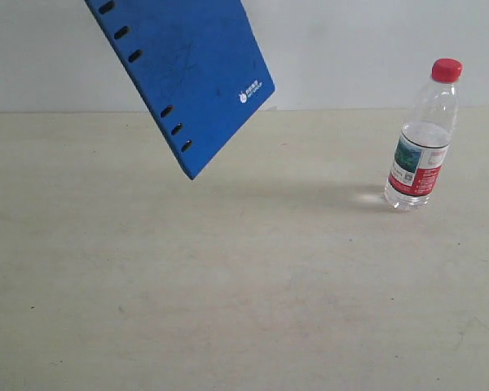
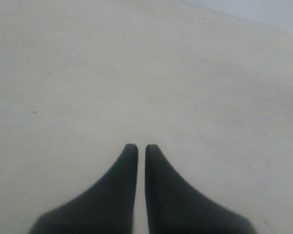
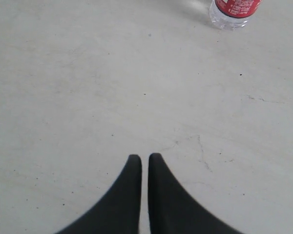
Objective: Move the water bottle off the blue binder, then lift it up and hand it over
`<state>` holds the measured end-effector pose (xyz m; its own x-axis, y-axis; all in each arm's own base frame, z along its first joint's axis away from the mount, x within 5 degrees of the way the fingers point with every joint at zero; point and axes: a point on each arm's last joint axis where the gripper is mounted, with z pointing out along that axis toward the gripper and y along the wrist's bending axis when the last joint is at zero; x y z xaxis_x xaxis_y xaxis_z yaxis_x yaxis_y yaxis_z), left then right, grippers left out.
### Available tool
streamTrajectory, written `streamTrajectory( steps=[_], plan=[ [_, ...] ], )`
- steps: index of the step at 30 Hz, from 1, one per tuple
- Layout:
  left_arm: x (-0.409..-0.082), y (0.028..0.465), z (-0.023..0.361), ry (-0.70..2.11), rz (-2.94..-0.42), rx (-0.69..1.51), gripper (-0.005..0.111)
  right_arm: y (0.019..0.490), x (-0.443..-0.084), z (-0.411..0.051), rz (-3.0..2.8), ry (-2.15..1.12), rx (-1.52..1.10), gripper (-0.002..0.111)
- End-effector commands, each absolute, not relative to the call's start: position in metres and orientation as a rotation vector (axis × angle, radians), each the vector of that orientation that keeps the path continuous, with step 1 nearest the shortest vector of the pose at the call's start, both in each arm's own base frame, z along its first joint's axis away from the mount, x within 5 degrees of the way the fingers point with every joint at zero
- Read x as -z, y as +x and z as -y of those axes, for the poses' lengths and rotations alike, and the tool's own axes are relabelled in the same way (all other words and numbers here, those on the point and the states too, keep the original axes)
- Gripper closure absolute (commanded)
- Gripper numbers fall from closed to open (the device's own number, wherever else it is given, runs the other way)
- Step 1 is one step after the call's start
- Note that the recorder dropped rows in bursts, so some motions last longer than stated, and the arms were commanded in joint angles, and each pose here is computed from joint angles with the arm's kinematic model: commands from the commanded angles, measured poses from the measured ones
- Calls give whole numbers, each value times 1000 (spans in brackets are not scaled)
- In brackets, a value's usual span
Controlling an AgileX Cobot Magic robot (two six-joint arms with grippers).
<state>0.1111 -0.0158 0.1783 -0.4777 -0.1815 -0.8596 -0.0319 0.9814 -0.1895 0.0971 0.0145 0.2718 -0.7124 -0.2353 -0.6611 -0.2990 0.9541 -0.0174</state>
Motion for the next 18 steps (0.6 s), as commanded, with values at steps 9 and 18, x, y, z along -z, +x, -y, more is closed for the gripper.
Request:
streamTrajectory(
  steps=[9, 18],
  plan=[
    [-161, 103, 13, -743, -2121, 418, 101, 96, -273, -15, -2381, -376, -113, 108],
    [-141, 103, 13, -499, -2295, 233, 101, 96, -273, -16, -2377, -369, -133, 108]
  ],
)
